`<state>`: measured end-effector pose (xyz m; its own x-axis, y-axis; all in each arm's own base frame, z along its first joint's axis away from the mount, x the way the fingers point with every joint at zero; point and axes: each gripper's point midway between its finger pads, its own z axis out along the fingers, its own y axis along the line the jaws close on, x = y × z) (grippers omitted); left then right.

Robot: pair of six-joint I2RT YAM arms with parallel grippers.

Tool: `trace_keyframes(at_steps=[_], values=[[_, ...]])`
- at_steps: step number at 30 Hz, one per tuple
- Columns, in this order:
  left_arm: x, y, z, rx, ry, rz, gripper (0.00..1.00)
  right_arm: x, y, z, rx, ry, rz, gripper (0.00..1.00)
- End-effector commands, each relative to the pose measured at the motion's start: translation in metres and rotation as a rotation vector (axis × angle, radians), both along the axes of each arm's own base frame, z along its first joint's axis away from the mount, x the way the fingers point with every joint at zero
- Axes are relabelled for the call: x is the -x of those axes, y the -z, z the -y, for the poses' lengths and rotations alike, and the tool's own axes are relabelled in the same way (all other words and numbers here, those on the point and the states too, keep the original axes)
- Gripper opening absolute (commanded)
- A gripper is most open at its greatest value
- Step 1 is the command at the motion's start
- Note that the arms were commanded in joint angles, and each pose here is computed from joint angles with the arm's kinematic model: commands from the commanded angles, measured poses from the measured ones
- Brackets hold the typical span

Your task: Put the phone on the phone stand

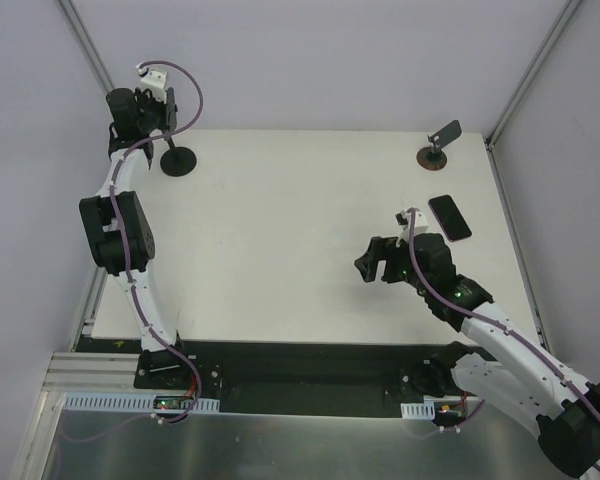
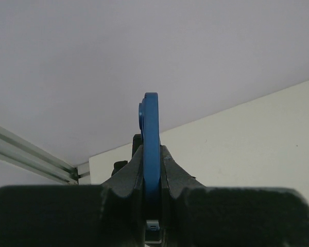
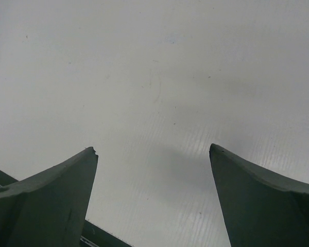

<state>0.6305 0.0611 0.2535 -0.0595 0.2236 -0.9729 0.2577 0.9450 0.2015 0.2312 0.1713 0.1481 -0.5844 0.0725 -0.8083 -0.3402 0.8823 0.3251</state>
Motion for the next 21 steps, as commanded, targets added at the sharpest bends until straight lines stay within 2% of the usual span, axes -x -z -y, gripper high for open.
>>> trace_keyframes(at_steps=[1, 6, 10, 11, 12, 13, 15, 16, 18, 19, 20, 21], values=[[-0.009, -0.033, -0.006, -0.005, 0.074, 0.1, 0.0, -0.012, -0.019, -0.013, -0.07, -0.044, 0.038, 0.92], [-0.01, -0.02, -0.001, 0.05, 0.138, 0.077, 0.0, -0.019, -0.019, -0.016, -0.079, -0.041, 0.027, 0.92], [-0.006, -0.017, -0.01, 0.15, 0.092, 0.047, 0.0, -0.018, -0.02, -0.018, -0.098, -0.044, 0.014, 0.92], [-0.006, -0.018, -0.013, 0.182, 0.073, 0.042, 0.06, -0.017, -0.02, -0.019, -0.1, -0.045, 0.009, 0.91], [-0.005, -0.015, -0.021, 0.217, 0.04, 0.032, 0.29, -0.016, -0.02, -0.019, -0.101, -0.045, 0.005, 0.92], [-0.002, -0.022, -0.022, 0.267, 0.031, 0.039, 0.39, -0.015, -0.019, -0.018, -0.096, -0.046, -0.004, 0.92], [0.005, -0.016, -0.024, 0.339, 0.006, 0.022, 0.54, -0.014, -0.022, -0.019, -0.094, -0.052, -0.011, 0.93], [0.01, -0.031, -0.023, 0.371, -0.005, 0.05, 0.78, -0.011, -0.019, -0.017, -0.085, -0.05, -0.032, 0.93], [0.018, -0.03, -0.019, 0.426, -0.017, 0.034, 0.86, -0.01, -0.026, -0.018, -0.087, -0.058, -0.036, 0.93], [0.026, -0.047, -0.017, 0.488, -0.031, 0.048, 0.97, -0.007, -0.025, -0.016, -0.073, -0.056, -0.057, 0.94], [0.033, -0.052, -0.015, 0.518, -0.037, 0.053, 0.99, -0.006, -0.024, -0.015, -0.067, -0.053, -0.068, 0.94], [0.043, -0.035, -0.013, 0.563, -0.066, 0.019, 0.99, -0.005, -0.026, -0.015, -0.07, -0.051, -0.071, 0.95]])
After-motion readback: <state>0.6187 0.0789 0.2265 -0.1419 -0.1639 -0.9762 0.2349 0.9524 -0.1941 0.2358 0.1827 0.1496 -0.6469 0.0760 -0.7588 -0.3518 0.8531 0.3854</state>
